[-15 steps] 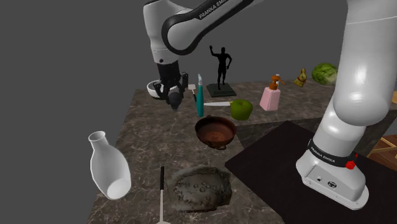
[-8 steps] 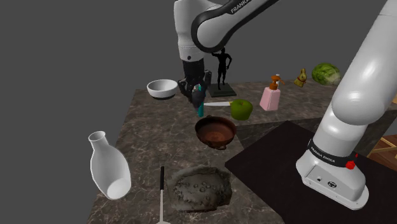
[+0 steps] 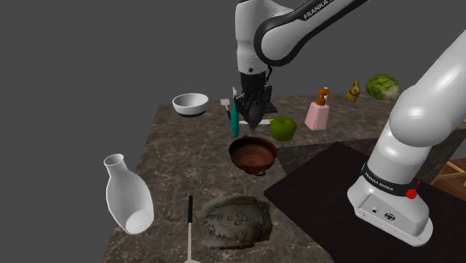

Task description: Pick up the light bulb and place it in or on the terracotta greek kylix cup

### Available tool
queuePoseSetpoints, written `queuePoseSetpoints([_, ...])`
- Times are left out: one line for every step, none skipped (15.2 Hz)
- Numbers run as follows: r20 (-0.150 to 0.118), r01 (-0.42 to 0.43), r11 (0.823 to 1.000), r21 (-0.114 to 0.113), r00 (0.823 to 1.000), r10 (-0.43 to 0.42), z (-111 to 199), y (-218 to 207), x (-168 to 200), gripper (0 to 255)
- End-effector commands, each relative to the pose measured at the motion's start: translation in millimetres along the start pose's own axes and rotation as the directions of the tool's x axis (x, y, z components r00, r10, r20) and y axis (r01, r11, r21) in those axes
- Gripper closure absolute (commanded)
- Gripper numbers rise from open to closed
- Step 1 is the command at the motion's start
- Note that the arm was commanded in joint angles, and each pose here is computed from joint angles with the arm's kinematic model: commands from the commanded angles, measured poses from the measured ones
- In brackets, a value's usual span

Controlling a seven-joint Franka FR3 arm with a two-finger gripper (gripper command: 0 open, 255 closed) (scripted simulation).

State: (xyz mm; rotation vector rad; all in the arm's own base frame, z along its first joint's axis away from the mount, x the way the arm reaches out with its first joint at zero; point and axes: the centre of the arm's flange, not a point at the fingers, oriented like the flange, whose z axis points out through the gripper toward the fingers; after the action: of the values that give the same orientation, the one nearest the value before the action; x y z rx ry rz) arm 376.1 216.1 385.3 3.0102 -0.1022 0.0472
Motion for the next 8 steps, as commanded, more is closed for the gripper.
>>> queuePoseSetpoints([0.000,0.000,1.000,0.001,1.000,0.000,9.5,1.6,-1.5,255])
queuePoseSetpoints([0.000,0.000,1.000,0.001,1.000,0.000,14.8,1.0,-1.7,255])
queuePoseSetpoints([0.000,0.000,1.000,0.001,1.000,0.000,20.0,0.3,-1.9,255])
queuePoseSetpoints([0.000,0.000,1.000,0.001,1.000,0.000,25.2,-0.4,-2.0,255])
queuePoseSetpoints([0.000,0.000,1.000,0.001,1.000,0.000,30.5,-1.1,-2.2,255])
queuePoseSetpoints([0.000,0.000,1.000,0.001,1.000,0.000,35.7,-1.7,-2.4,255])
queuePoseSetpoints([0.000,0.000,1.000,0.001,1.000,0.000,40.9,-2.4,-2.6,255])
queuePoseSetpoints([0.000,0.000,1.000,0.001,1.000,0.000,46.2,-3.1,-2.8,255])
